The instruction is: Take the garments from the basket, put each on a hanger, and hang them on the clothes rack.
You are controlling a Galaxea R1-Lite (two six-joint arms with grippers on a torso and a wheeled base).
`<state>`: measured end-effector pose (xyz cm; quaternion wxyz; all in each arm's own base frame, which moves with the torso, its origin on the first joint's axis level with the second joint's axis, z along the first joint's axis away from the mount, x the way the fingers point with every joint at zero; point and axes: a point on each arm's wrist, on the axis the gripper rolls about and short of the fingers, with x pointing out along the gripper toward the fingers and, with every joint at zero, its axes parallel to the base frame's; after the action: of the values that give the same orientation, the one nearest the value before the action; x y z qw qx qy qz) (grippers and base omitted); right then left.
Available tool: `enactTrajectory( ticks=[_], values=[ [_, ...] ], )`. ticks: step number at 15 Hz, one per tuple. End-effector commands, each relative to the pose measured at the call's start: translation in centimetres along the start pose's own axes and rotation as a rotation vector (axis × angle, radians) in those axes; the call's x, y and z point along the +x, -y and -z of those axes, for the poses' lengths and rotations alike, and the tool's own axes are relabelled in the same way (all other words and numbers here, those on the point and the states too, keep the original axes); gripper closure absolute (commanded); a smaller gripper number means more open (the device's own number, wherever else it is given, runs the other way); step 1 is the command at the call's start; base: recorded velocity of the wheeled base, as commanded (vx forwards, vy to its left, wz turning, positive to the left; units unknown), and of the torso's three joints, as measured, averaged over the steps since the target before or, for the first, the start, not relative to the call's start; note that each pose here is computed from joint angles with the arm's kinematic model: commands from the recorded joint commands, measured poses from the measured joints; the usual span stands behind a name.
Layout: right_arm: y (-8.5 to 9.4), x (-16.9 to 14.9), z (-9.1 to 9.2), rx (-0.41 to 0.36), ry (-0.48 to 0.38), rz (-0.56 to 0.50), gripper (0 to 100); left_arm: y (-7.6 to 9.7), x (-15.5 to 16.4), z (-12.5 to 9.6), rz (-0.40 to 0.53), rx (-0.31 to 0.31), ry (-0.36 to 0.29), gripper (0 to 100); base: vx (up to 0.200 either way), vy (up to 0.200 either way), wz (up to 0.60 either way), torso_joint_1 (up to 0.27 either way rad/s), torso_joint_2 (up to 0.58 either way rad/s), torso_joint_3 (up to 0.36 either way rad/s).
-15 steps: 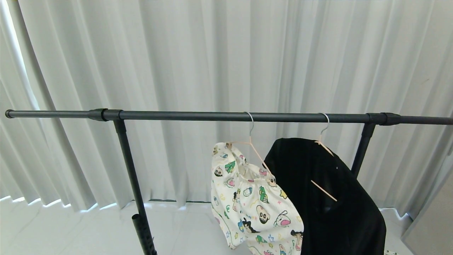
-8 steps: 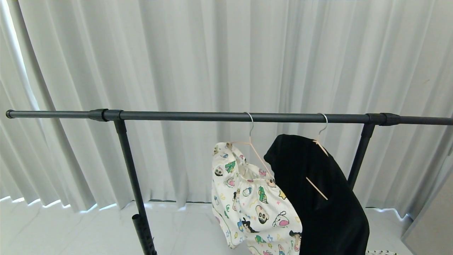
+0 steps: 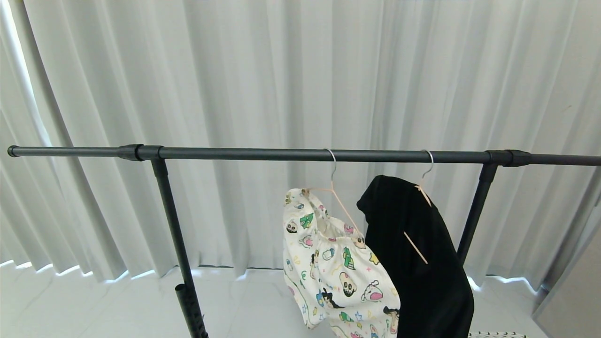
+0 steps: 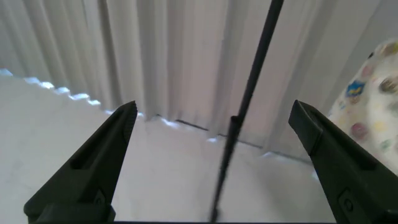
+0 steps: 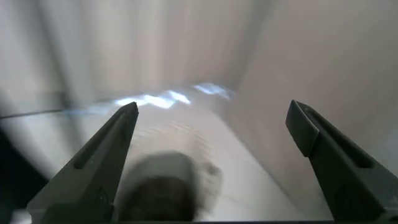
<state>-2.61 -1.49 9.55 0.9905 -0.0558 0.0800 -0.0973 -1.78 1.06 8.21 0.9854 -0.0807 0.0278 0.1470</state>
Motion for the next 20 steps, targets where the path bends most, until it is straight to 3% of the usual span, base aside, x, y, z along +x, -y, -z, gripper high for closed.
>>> enactTrajectory(
  ticks=[1, 3, 4, 6, 9, 10, 11, 13, 14, 16, 18, 20],
  values=[
    [-0.63, 0.23, 0.34, -0.022, 0.008, -0.219, 0, 0.0, 0.03, 0.01, -0.005, -0.076, -0.003, 0, 0.0, 0.0, 0.0, 0.0, 0.0, 0.0],
    [-1.03, 0.21, 0.56, -0.097, 0.024, -0.38, 0, 0.06, 0.04, 0.06, 0.022, -0.08, -0.01, 0, 0.0, 0.0, 0.0, 0.0, 0.0, 0.0],
    [-1.17, 0.15, 0.53, -0.098, 0.034, -0.448, 0, 0.09, 0.04, 0.07, 0.035, -0.079, -0.013, 0, 0.0, 0.0, 0.0, 0.0, 0.0, 0.0],
    [-1.34, 0.07, 0.52, -0.101, 0.042, -0.531, 0, 0.35, 0.0, 0.07, 0.148, -0.059, -0.036, 0, 0.0, 0.0, 0.0, 0.0, 0.0, 0.0],
    [-1.38, 0.08, 0.61, -0.059, 0.033, -0.551, 0, 0.87, -0.14, 0.18, 0.449, 0.135, -0.06, 0, 0.0, 0.0, 0.0, 0.0, 0.0, 0.0],
    [-1.38, 0.08, 0.61, -0.046, 0.029, -0.551, 0, 0.85, -0.1, 0.19, 0.503, 0.15, -0.067, 0, 0.0, 0.0, 0.0, 0.0, 0.0, 0.0],
    [-1.37, 0.11, 0.65, -0.04, 0.025, -0.541, 0, 0.58, -0.04, 0.16, 0.654, 0.158, -0.073, 0, 0.0, 0.0, 0.0, 0.0, 0.0, 0.0],
    [-1.32, 0.24, 0.57, -0.036, 0.007, -0.471, 0, 0.41, -0.03, 0.15, 0.725, 0.147, -0.075, 0, 0.0, 0.0, 0.0, 0.0, 0.0, 0.0],
    [-1.33, 0.36, 0.47, -0.036, -0.013, -0.403, 0, 0.45, -0.07, 0.18, 0.666, 0.089, -0.087, 0, 0.0, 0.0, 0.0, 0.0, 0.0, 0.0],
    [-1.32, 0.12, 0.57, -0.022, 0.01, -0.36, 0, 0.36, -0.31, 0.21, 0.567, 0.029, -0.053, 0, 0.0, 0.0, 0.0, 0.0, 0.0, 0.0],
    [-1.31, 0.13, 0.57, -0.025, 0.008, -0.337, 0, 0.06, -0.43, 0.23, 0.523, 0.009, -0.015, 0, 0.0, 0.0, 0.0, 0.0, 0.0, 0.0],
    [-1.61, 0.4, 0.4, -0.009, -0.045, -0.237, 0, 0.11, -0.31, 0.21, 0.507, 0.003, -0.032, 0, 0.0, 0.0, 0.0, 0.0, 0.0, 0.0]
  ],
)
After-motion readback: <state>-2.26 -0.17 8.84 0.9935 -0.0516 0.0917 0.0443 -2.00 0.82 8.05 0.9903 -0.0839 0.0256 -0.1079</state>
